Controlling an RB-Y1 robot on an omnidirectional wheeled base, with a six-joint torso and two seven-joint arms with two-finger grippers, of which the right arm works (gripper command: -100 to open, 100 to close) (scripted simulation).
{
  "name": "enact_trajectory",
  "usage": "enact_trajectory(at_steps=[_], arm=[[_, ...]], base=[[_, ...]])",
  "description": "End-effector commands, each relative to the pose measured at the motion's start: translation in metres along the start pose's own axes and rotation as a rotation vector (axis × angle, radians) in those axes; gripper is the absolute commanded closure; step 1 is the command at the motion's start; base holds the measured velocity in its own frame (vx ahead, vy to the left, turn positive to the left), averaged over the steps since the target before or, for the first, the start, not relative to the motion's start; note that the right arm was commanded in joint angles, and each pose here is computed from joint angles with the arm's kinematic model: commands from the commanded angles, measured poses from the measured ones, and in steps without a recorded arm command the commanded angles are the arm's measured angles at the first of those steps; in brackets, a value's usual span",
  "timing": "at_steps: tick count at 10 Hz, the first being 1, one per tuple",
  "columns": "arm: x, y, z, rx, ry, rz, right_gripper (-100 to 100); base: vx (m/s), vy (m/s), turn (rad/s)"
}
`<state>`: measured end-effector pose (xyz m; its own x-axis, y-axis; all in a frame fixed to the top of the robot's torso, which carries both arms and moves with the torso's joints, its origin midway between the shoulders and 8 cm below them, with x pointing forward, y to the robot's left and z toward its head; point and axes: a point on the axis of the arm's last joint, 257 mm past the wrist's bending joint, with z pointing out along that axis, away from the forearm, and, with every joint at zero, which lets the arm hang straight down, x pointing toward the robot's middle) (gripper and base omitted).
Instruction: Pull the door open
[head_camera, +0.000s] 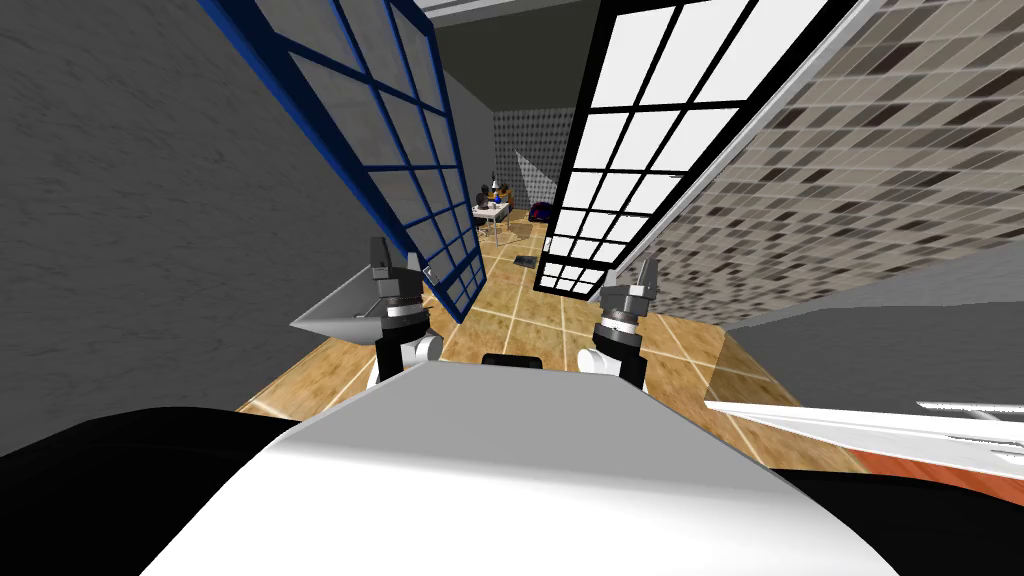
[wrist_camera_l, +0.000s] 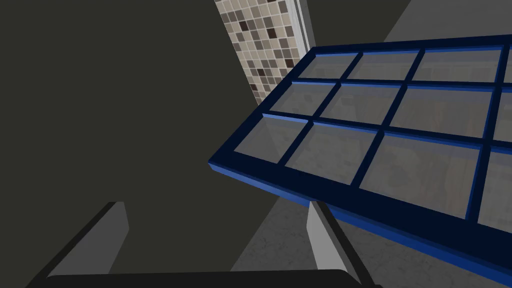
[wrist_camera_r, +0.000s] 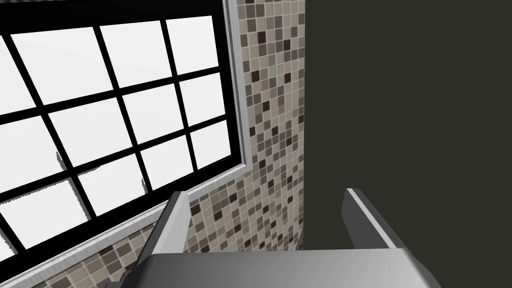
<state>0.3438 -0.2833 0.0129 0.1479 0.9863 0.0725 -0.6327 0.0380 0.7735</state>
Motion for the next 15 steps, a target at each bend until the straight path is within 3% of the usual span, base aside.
enact_trajectory(at_steps=[1,7,15], arm=[[-0.001,-0.01,-0.002,0.013,0.011,-0.041,-100],[-0.005,-0.042,-0.009,0.053,0.043,-0.172,-100],[-0.019,-0.099,-0.0245,0.121,0.098,-0.411,-100]], base=[[0.115,-0.009,-0.01],[0.16,0.017,-0.007],[0.132,0.018,-0.009]])
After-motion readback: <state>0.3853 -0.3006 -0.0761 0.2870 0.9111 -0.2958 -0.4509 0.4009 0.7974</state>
